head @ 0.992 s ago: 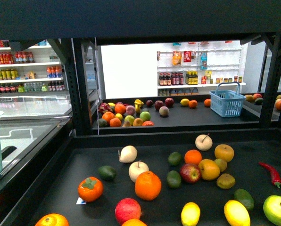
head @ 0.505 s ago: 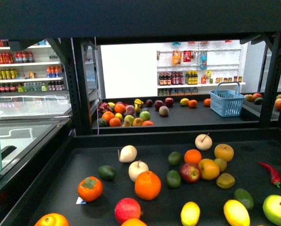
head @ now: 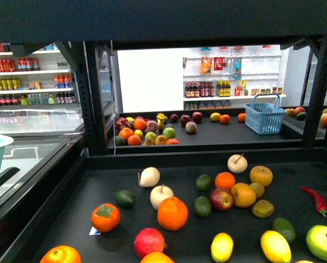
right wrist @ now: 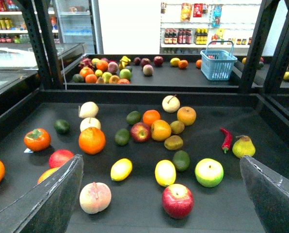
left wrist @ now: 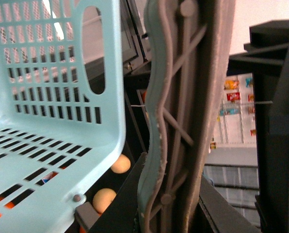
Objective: Pick lemon from shelf
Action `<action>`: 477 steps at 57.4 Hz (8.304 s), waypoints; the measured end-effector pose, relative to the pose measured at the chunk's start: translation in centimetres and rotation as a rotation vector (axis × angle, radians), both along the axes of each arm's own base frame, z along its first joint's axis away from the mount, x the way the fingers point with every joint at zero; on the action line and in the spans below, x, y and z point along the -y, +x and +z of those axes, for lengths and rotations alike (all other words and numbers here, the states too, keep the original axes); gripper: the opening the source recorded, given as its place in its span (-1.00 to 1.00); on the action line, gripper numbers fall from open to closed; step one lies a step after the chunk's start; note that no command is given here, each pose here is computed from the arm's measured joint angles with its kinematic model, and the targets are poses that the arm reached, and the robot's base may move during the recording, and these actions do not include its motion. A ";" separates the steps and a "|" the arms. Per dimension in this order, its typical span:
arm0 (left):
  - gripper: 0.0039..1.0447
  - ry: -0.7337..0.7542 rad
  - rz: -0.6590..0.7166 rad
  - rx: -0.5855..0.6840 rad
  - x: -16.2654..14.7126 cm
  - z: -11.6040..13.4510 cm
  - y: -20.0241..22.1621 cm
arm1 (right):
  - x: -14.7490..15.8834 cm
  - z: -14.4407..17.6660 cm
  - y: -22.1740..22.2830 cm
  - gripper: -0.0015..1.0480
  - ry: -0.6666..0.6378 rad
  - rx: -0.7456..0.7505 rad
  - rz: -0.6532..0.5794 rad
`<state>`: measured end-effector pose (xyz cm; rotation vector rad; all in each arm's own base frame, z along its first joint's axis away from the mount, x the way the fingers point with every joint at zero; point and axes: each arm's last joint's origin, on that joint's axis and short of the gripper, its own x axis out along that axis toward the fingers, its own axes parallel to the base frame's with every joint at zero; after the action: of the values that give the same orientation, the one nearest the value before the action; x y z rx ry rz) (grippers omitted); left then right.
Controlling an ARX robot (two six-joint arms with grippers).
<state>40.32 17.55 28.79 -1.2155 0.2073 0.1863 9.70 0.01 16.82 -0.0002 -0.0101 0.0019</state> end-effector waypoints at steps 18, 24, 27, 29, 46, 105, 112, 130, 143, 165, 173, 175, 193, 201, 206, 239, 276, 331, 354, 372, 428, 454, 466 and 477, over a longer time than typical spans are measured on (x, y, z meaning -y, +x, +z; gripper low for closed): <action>-0.78 0.093 -0.252 0.167 9.0 8.1 -3.6 | 0.0 0.0 0.0 0.86 0.000 0.000 0.000; -0.81 0.093 -0.335 0.188 12.3 8.8 -4.3 | 0.0 0.0 0.0 0.86 0.000 0.000 0.000; -0.82 0.086 -0.369 0.178 13.8 8.3 -4.4 | 0.0 0.0 0.0 0.86 0.000 0.000 0.000; -0.82 0.079 -0.392 0.162 15.0 7.7 -4.3 | 0.0 0.0 0.0 0.86 0.000 0.000 0.000; -0.82 0.022 -0.549 0.093 23.2 3.9 -3.5 | 0.0 0.0 0.0 0.86 0.000 0.000 0.000; -0.83 -0.023 -0.797 0.044 37.8 -3.4 0.1 | 1.8 0.1 3.5 0.86 0.204 -0.223 -0.125; -0.83 -0.018 -0.792 0.046 37.7 -3.4 0.1 | 4.0 1.4 7.6 0.86 0.224 -0.230 -0.093; -0.83 -0.016 -0.797 0.047 37.8 -3.4 0.1 | 8.9 -4.1 23.1 0.86 0.190 -0.588 -0.038; -0.83 -0.015 -0.796 0.047 37.8 -3.4 0.1 | 7.8 -9.4 33.0 0.86 0.105 -0.750 -0.012; -0.83 -0.015 -0.797 0.047 37.8 -3.4 0.1 | 5.9 -16.5 39.5 0.86 0.013 -0.876 -0.050; -0.83 -0.016 -0.797 0.047 37.8 -3.4 0.1 | 5.3 -18.2 41.3 0.86 0.023 -0.887 -0.058; -0.83 -0.016 -0.797 0.047 37.8 -3.4 0.1 | 5.1 -18.4 41.7 0.86 0.026 -0.886 -0.057; -0.83 -0.015 -0.797 0.047 37.8 -3.4 0.1 | 4.0 -19.5 43.9 0.86 0.016 -0.898 -0.076; -0.83 -0.016 -0.797 0.047 37.8 -3.4 0.1 | 3.7 -20.6 44.4 0.86 0.024 -0.912 -0.079; -0.83 -0.016 -0.797 0.047 37.8 -3.4 0.1 | 3.5 -21.1 44.8 0.86 0.020 -0.921 -0.088; -0.83 -0.016 -0.797 0.047 37.8 -3.4 0.1 | 3.2 -21.7 45.8 0.19 0.033 -0.893 -0.108; -0.83 -0.015 -0.796 0.047 37.8 -3.4 0.1 | 6.7 -2.1 40.3 0.18 0.213 -0.532 -0.057; -0.83 -0.012 -0.783 0.048 37.6 -3.4 0.2 | -11.6 2.6 35.6 0.33 0.458 -0.567 0.419; -0.83 -0.018 -0.797 0.052 37.7 -3.2 0.2 | -10.7 2.6 35.5 0.86 0.483 -0.544 0.422; -0.84 -0.025 -0.799 0.058 37.9 -3.1 0.2 | 1.6 4.5 35.5 0.86 0.373 -0.376 0.090; -0.84 -0.018 -0.796 0.060 37.8 -3.1 0.2 | -3.1 -16.9 41.5 0.86 0.292 -0.846 0.001; -0.84 -0.018 -0.796 0.060 37.8 -3.1 0.2 | -6.4 -20.0 45.2 0.86 0.332 -0.888 0.000; -0.84 -0.018 -0.796 0.060 37.8 -3.1 0.2 | -7.3 -20.4 46.0 0.86 0.322 -0.898 0.001; -0.84 -0.018 -0.796 0.060 37.8 -3.1 0.2 | -7.4 -21.4 46.2 0.86 0.312 -0.915 -0.009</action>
<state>40.53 -20.27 25.72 -1.0732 0.6204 -0.5439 55.86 7.44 -4.61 0.3128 0.9049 -0.0084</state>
